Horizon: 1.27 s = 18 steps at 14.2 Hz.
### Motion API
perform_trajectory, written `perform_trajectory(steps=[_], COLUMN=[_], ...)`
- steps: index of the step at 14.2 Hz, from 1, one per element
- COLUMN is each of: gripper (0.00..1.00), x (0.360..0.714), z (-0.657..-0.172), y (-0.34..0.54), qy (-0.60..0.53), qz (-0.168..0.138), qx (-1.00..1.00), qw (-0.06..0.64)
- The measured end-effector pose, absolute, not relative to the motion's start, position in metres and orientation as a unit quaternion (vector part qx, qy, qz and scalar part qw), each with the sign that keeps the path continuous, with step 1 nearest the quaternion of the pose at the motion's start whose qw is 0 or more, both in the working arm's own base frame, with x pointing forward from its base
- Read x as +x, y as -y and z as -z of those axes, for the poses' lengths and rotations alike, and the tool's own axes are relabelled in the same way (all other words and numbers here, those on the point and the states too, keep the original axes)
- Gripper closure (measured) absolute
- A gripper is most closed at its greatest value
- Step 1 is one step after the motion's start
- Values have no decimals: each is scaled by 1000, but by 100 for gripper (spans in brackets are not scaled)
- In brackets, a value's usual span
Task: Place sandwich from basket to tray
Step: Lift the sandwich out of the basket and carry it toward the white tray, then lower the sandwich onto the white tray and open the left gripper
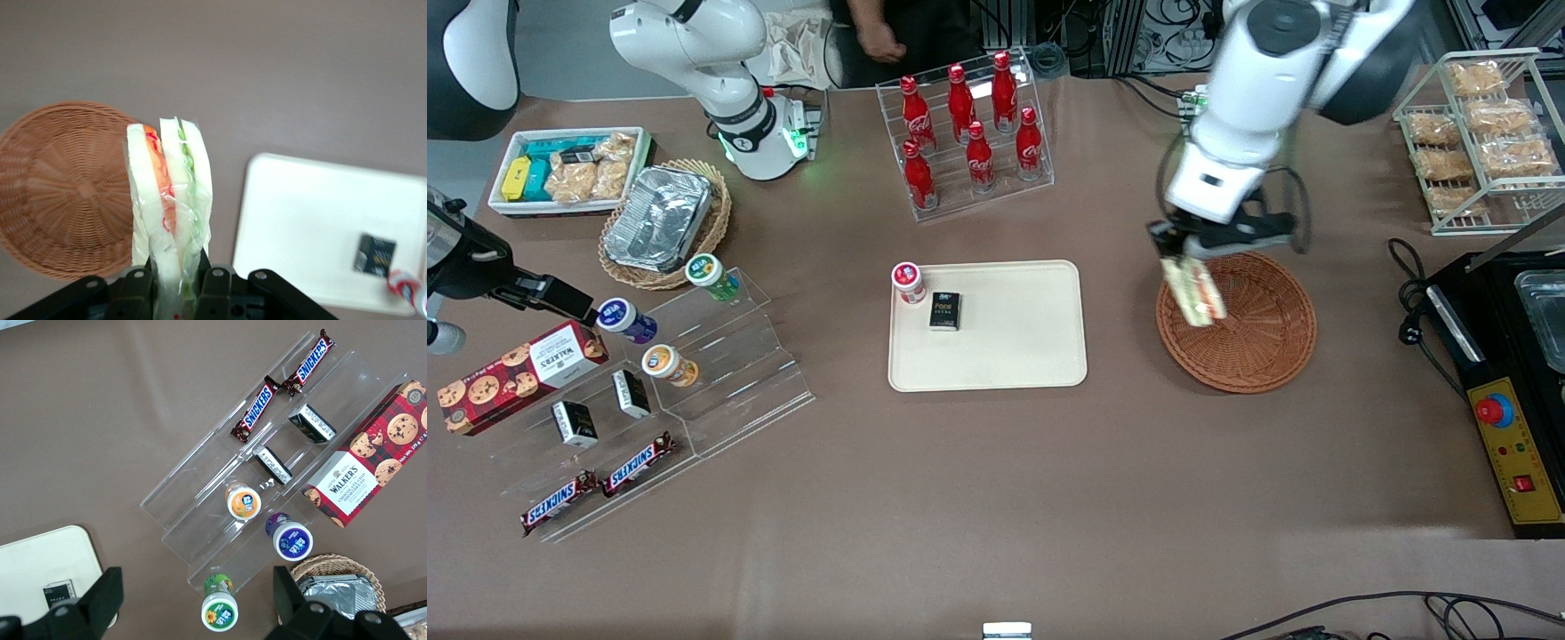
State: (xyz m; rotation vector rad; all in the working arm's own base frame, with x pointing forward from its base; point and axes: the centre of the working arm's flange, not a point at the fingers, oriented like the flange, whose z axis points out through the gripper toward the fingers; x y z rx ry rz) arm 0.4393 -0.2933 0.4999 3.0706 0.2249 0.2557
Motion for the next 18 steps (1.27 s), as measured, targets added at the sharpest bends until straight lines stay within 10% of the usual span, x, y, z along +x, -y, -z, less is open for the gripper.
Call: perform_trajectory(steps=[9, 18], gripper=[80, 80], x=[420, 434], z=[-472, -300], y=[395, 411], qy=[24, 24], qz=[-44, 50], qx=[998, 997], qw=[45, 57])
